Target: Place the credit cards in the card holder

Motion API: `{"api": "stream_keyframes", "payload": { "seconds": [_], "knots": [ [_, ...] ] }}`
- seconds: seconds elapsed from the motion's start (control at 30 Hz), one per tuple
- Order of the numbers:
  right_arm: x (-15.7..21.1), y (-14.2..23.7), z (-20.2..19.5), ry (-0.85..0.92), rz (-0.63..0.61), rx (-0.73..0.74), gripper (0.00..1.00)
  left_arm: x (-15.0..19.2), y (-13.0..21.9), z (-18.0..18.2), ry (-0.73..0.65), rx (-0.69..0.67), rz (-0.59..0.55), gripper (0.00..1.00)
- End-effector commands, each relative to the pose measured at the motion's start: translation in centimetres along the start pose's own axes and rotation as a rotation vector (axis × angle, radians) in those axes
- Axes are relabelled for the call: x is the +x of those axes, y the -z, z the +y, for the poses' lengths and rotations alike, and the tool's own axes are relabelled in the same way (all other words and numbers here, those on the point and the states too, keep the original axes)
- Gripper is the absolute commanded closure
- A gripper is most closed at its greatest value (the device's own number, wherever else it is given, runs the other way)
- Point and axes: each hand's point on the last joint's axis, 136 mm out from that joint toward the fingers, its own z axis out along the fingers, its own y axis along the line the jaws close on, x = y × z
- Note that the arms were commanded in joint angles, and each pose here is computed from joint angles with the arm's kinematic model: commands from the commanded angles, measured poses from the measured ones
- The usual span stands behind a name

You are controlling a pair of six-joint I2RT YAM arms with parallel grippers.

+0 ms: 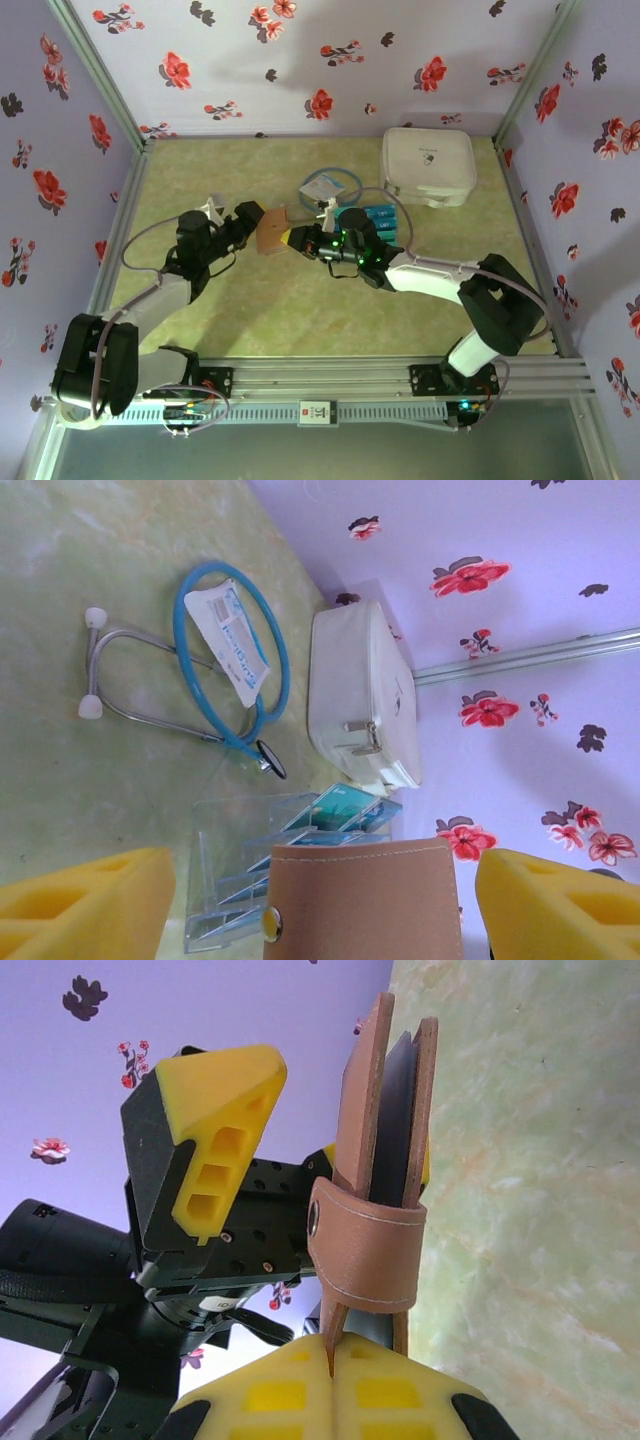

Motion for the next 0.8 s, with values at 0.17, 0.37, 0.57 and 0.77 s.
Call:
{"api": "stream_keyframes", "payload": {
  "seconds": [0.17, 0.37, 0.57, 0.77],
  "knots": [
    [-0.2, -0.2, 0.2, -0.009, 0.000, -0.035, 1.00, -0.1, -0.3, -0.1, 0.017, 0.054, -0.009, 0.35],
    [-0.1, -0.3, -0.4, -0.015, -0.001, -0.024, 1.00, -0.1, -0.4, -0.2, 0.018, 0.065, -0.012, 0.53],
    [0.2, -0.4, -1.1, -0.025, 0.004, -0.009, 0.96, -0.1, -0.3, -0.3, 0.010, 0.071, -0.015, 0.80],
    [0.0, 0.4, -1.9, -0.004, -0.001, 0.042, 0.70, 0.0, -0.2, 0.0, -0.006, 0.063, -0.014, 1.00]
  ]
}}
